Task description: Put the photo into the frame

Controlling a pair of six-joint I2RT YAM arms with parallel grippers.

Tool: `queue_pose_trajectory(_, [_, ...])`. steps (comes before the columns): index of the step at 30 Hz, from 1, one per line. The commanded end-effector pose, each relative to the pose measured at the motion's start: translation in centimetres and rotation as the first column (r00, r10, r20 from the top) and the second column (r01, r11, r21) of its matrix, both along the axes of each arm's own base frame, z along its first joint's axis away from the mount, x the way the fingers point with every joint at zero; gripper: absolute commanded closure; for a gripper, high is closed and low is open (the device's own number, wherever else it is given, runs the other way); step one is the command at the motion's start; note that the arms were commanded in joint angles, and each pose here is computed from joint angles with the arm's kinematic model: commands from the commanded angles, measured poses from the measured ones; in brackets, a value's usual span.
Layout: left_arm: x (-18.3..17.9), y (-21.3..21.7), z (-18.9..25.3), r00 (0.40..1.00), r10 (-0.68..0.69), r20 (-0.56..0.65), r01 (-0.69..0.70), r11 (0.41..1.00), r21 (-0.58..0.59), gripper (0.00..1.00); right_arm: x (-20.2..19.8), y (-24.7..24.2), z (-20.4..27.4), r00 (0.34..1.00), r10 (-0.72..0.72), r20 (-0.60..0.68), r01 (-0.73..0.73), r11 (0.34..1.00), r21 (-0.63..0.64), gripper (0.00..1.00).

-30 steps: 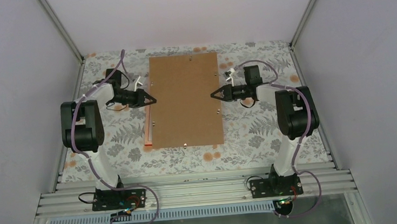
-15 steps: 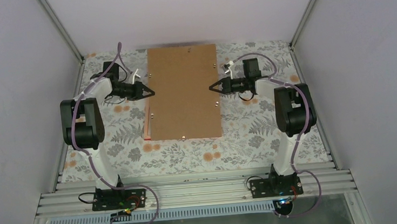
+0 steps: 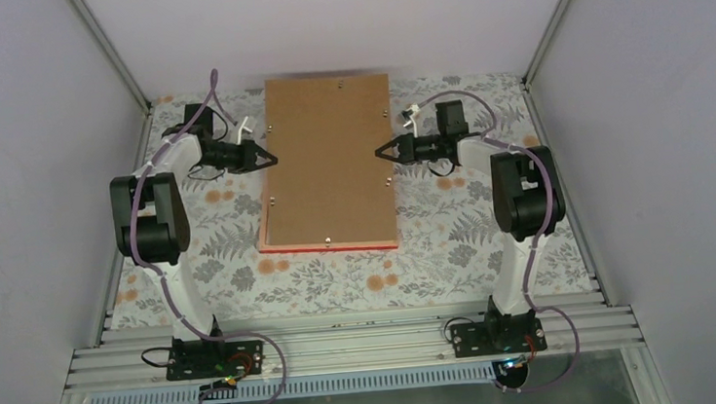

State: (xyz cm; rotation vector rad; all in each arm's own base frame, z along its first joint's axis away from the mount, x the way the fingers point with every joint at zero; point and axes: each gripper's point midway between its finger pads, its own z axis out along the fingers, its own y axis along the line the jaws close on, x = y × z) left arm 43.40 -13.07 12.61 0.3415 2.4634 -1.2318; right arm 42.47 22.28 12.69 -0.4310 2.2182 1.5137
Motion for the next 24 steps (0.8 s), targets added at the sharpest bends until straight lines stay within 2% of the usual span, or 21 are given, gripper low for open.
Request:
queue_pose_trajectory(1, [4.7,3.0,0.0,0.982,0.093,0.164,-0.117,0.983,0.143,0.98,-0.7,0.6,-4.8,0.997,-0.028,-0.066,0.019,0.99,-0.136,0.96])
queue_pose_trajectory(10, [5.3,3.7,-1.2,0.981,0.116,0.156,-0.144,0.973,0.183,0.97,-0.6,0.5,-6.0,0.994,-0.037,-0.098,0.023,0.989,-0.148,0.96])
queue_pose_trajectory(19, [6.4,2.9,2.4,0.966,0.106,0.235,-0.135,0.985,0.11,0.97,0.4,1.3,-2.9,0.999,-0.029,-0.031,0.026,0.995,-0.096,0.96])
queue_pose_trajectory(24, [7.2,3.0,3.6,0.957,0.108,0.268,-0.141,0.984,0.11,0.97,1.5,1.6,-2.4,1.0,-0.025,-0.006,0.025,0.996,-0.083,0.96])
